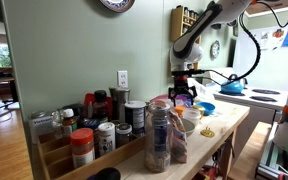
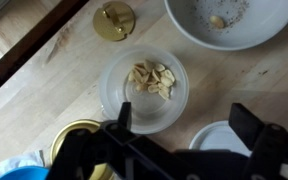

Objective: Spill the transparent bowl is content on a white lid, then spill the white lid is content in a light brown plate

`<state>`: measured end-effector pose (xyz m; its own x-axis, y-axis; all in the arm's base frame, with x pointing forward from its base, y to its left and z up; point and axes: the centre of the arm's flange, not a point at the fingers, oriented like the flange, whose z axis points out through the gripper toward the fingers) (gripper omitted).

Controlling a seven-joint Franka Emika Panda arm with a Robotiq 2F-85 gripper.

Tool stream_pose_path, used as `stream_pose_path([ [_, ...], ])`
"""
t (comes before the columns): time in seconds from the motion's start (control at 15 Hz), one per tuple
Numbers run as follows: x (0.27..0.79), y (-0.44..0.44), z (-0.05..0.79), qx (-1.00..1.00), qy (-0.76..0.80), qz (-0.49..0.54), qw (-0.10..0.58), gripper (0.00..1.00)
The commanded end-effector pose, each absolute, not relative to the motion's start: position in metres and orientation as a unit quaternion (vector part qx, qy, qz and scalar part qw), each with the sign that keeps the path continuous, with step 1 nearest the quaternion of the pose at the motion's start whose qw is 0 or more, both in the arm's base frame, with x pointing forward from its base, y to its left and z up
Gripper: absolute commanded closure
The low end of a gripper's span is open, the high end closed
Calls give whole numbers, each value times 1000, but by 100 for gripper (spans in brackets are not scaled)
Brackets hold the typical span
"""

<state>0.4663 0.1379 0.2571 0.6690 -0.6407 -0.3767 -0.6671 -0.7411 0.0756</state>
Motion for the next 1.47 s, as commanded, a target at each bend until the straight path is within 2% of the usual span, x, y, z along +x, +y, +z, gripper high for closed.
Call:
stream_pose_path([
  [0.0, 463, 144, 236, -906, 368, 206, 37, 0],
  [0.07, 463, 144, 232, -904, 371, 208, 37, 2],
  [0.33, 464, 141, 224, -903, 376, 205, 37, 39],
  [0.87, 466, 142, 224, -902, 374, 211, 39, 99],
  [1.4, 451, 157, 261, -919, 322, 221, 50, 97],
])
